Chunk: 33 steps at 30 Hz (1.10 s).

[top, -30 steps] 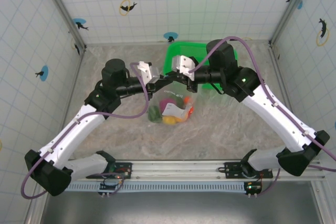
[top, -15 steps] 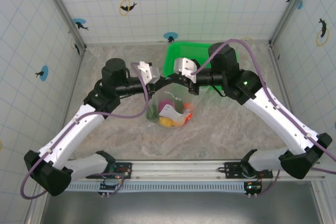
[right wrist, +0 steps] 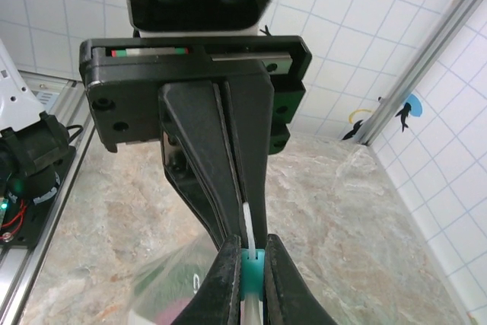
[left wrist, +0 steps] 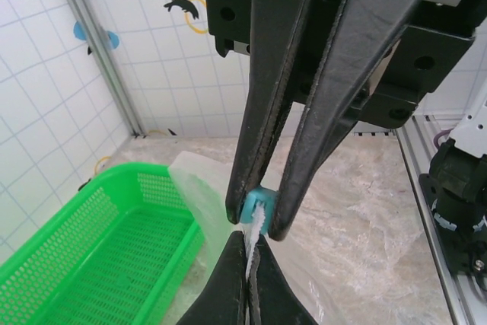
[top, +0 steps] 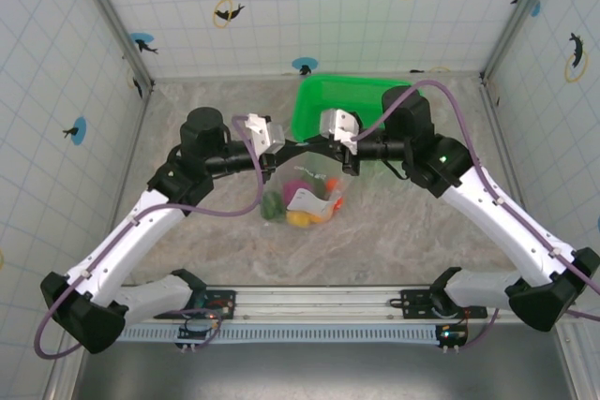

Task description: Place the food in the zip-top bag and seal the zipper

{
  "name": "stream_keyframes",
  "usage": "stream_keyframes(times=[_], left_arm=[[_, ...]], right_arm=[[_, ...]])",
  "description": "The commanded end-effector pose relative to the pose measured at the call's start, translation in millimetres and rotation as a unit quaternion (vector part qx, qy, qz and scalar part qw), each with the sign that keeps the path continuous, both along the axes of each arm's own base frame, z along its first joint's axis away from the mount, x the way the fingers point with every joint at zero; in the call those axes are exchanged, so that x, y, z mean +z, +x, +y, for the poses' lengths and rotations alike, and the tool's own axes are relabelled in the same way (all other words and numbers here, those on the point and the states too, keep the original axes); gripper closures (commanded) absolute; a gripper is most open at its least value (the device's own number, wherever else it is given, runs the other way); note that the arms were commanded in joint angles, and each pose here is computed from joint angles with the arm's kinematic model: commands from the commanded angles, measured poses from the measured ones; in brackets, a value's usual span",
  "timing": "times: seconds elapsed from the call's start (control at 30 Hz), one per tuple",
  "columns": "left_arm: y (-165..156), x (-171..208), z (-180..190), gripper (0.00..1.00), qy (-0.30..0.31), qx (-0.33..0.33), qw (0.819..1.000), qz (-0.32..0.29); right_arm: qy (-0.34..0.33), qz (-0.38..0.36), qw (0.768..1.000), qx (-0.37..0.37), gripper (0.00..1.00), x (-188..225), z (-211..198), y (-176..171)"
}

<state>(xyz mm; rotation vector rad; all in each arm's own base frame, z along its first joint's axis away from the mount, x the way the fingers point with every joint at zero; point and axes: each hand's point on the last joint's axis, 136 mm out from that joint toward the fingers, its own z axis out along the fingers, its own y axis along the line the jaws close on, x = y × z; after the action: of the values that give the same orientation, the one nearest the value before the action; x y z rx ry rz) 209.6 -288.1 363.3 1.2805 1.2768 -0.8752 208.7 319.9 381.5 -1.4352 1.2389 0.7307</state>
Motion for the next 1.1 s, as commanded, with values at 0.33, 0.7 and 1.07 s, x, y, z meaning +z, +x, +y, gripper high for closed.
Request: stream_keyframes(times=[0.33,0.7,1.07], left_arm=[[-4.5,36.2,19.1,1.00,-0.040,0.039,0.994,-0.094],[10.9,47.9,41.4,1.00,-0.043,0.134,0.980,-0.141],[24.8,47.7,58.0,1.00,-0.029,0.200,0.965,-0.170]], right_arm=[[-0.009,0.027,0.998,-0.053,1.00,-17.0,-23.3,16.3],[-0.020,0.045,0.994,-0.102,1.00,-39.3,-40.3,30.0],[-0.023,0.048,0.988,-0.147,1.00,-51.9,-57.8,42.0]])
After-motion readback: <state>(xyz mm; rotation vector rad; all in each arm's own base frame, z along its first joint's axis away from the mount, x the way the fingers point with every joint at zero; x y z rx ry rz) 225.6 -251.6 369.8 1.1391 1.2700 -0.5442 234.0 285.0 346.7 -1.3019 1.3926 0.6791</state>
